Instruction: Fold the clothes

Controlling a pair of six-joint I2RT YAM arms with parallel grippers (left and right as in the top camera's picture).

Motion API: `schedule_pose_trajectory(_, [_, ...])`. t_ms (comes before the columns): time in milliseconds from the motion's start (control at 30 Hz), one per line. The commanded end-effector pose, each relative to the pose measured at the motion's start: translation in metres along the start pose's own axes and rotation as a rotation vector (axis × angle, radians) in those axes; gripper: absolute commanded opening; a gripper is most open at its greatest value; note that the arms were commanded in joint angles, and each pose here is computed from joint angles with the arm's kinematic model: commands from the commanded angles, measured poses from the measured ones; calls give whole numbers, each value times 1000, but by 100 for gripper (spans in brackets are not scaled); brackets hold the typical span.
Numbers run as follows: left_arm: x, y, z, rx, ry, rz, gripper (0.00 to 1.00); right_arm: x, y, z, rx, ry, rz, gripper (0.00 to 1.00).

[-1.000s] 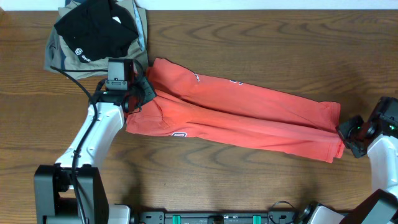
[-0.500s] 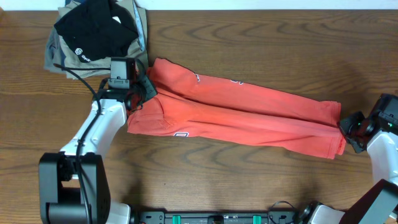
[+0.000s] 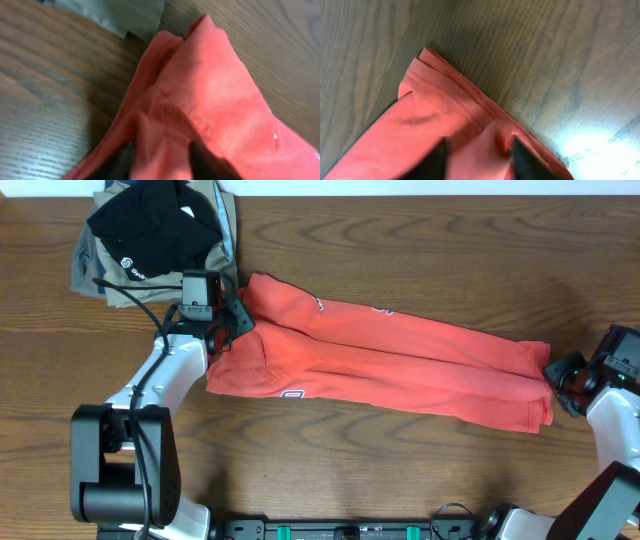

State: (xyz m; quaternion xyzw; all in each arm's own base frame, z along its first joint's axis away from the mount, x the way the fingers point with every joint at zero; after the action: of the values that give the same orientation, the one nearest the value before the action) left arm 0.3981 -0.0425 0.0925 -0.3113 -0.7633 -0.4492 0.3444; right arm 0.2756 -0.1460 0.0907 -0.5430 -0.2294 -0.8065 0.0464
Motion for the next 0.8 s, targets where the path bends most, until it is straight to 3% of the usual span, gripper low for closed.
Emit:
schedule_pose_trajectory(0, [-1,6,1,-9,12,-18,53,2,4,5,48,-1,-20,68])
schedule_pose_trajectory(233, [31,18,-12,-26,-31,-73,56,22,8,20,122,49,20,71])
schedule_pose_trajectory(433, [70,12,-37,-52,-139,-62,54,48,-10,58,239,292,186,67])
schedule_pose_trajectory(567, [63,-13,-44,-80,-128,30,27,42,-31,61,292,269,243,30])
schedule_pose_trajectory(667, [48,-37,-52,-114,-120,109,8,31,-51,59,339,218,277,13])
schedule_pose_trajectory(767, [32,-58,-57,-142,-108,181,6,22,-69,57,374,195,321,1])
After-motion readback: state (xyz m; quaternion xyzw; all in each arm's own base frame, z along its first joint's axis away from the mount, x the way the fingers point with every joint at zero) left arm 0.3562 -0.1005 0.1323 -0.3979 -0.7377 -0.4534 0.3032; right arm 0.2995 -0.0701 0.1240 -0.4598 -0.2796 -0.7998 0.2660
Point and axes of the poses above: each gripper's point midway between its finger pads, its own x axis back along the fingers, its own z axis along the line the jaws close on, y = z × x, the point moved 4 cm from there along x, back along the fingers, and after that the axes turned 5 degrees about -x, right-handed, at the moved point
